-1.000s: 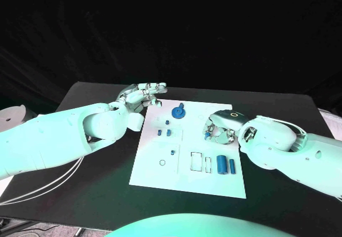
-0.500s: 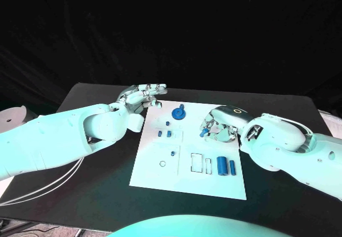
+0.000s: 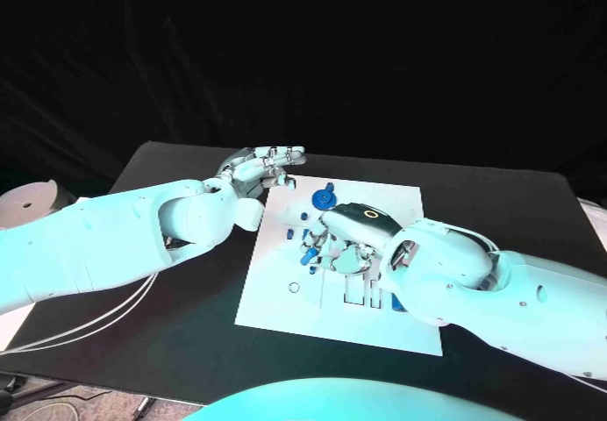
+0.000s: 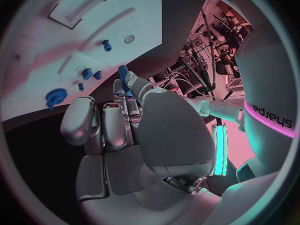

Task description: Assemble the parts on the task board

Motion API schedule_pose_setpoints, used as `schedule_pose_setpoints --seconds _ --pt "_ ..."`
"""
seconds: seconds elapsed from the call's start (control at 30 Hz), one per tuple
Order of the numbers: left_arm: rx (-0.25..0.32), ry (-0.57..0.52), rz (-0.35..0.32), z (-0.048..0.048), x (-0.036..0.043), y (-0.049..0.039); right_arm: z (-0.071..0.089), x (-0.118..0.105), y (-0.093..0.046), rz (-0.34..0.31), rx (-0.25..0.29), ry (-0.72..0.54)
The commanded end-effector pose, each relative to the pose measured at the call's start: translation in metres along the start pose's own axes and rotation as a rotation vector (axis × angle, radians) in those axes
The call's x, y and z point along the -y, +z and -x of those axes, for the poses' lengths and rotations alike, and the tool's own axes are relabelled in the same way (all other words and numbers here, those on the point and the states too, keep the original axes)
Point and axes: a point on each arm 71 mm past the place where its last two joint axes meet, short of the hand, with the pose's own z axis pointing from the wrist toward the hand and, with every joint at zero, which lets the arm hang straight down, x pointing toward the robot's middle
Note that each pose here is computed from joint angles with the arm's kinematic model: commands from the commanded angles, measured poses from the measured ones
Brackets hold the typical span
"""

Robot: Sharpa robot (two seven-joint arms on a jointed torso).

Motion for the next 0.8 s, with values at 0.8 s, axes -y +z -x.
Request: schedule_pose_setpoints --seconds 0.8 --pt "-0.031 -0.012 -0.001 -0.0068 -0.0007 0.0022 -0.053 -0.005 0.023 0.022 -0.146 0.011"
